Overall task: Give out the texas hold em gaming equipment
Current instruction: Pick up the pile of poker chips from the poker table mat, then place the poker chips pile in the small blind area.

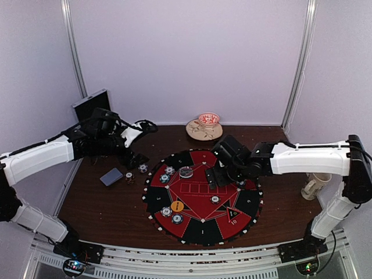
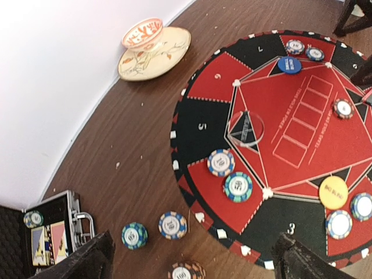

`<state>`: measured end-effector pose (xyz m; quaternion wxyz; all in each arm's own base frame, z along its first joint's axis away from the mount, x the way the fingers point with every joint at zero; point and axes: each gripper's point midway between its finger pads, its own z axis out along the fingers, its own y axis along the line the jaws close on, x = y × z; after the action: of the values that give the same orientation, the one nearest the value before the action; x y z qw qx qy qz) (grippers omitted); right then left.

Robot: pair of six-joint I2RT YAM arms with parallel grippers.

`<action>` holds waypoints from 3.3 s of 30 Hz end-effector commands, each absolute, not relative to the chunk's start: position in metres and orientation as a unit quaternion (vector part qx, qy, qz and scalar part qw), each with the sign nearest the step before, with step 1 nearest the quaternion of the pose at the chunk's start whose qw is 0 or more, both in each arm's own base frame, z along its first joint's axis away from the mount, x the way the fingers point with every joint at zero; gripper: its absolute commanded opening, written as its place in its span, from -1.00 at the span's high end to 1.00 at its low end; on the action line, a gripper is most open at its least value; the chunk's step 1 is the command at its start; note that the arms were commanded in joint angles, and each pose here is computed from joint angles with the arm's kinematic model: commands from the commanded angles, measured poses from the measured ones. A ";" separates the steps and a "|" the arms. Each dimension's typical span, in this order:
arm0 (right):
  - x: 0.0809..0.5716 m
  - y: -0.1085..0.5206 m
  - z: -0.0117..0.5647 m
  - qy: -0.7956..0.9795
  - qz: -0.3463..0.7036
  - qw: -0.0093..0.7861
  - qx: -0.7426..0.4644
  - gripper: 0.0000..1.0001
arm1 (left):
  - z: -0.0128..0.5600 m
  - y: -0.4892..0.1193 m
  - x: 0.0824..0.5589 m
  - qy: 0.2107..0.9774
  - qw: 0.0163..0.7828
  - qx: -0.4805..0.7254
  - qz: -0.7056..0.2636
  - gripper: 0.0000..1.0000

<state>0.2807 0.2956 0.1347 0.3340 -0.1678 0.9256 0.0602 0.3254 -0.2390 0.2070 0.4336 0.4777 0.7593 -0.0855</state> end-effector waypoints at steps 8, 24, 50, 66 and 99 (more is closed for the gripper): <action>0.254 0.330 0.068 0.943 0.045 0.229 -0.238 -0.89 | 0.193 -0.213 0.319 0.760 0.452 0.460 -0.083 -0.96; 0.244 0.312 0.030 0.952 0.039 0.197 -0.231 -0.76 | 0.203 -0.208 0.313 0.748 0.482 0.449 -0.081 -0.96; 0.247 0.304 0.002 0.959 0.037 0.167 -0.225 -0.11 | 0.213 -0.204 0.312 0.741 0.501 0.441 -0.075 -0.96; 0.252 0.297 0.019 0.958 0.022 0.191 -0.214 0.51 | 0.216 -0.201 0.312 0.741 0.505 0.436 -0.069 -0.96; 0.335 0.155 0.073 0.954 0.000 0.299 -0.008 0.54 | 0.214 -0.201 0.312 0.742 0.504 0.436 -0.071 -0.96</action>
<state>0.3256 0.1662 0.0719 0.2822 -0.0214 0.9591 -0.0045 0.3085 -0.2038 0.2076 0.4869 0.4470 0.7470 -0.0719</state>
